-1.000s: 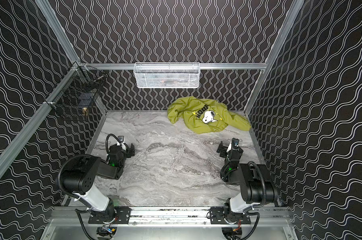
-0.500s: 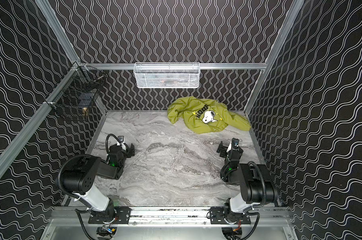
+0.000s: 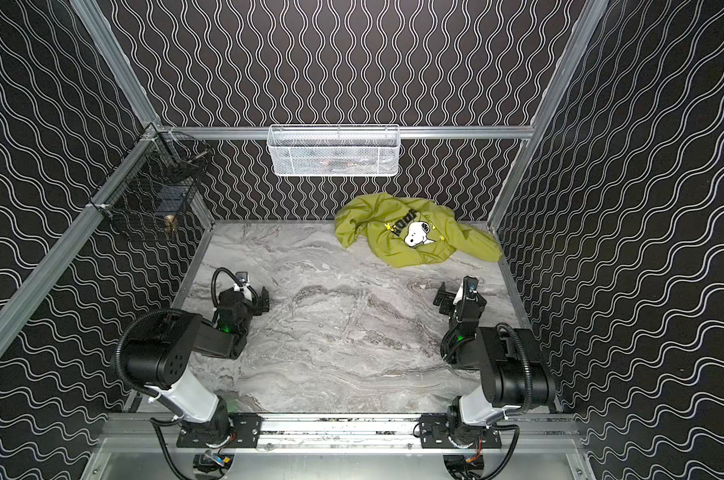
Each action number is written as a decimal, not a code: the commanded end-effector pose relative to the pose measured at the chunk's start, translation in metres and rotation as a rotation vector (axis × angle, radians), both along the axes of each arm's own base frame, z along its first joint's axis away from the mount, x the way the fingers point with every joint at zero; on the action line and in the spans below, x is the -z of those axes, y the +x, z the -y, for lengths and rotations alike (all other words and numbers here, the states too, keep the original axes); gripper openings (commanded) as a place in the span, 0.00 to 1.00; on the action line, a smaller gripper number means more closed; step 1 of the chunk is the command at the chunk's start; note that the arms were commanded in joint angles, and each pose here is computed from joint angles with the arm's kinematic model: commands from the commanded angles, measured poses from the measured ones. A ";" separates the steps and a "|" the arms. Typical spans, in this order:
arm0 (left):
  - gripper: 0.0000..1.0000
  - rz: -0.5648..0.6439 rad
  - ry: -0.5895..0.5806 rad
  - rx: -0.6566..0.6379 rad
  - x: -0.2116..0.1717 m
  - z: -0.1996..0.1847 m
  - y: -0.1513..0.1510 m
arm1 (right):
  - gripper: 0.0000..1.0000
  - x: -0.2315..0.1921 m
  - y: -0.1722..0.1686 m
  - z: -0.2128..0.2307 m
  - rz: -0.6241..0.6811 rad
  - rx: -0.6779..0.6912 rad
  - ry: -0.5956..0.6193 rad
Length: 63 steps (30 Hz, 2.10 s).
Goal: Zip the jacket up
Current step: 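Grasp the green jacket with the right gripper while the left gripper moves forward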
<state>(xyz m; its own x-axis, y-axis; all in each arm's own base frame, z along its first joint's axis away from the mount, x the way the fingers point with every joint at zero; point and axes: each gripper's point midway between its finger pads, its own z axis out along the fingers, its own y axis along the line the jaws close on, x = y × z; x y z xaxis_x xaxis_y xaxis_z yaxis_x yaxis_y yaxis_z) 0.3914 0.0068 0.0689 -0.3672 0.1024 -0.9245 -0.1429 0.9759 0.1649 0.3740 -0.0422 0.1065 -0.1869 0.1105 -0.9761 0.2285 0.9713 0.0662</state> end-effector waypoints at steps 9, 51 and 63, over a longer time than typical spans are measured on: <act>0.99 -0.040 0.013 -0.058 -0.042 -0.007 0.010 | 0.99 -0.056 -0.012 0.014 0.101 0.111 0.001; 0.73 -0.418 -0.900 0.291 -0.081 0.116 -0.056 | 0.83 0.026 0.180 -0.113 -0.700 -0.108 0.413; 0.69 -0.437 -0.874 0.268 -0.082 0.112 -0.061 | 0.05 0.049 0.182 -0.180 -0.748 -0.297 0.372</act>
<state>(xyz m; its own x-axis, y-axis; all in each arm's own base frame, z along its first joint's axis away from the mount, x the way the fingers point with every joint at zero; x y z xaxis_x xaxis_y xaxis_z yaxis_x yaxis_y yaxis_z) 0.3267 -0.1078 0.1487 -0.7575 -0.4177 -0.5018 0.0103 0.7608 -0.6489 0.5674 0.1092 0.0446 -0.8183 0.3100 -0.4840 0.1831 0.9388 0.2918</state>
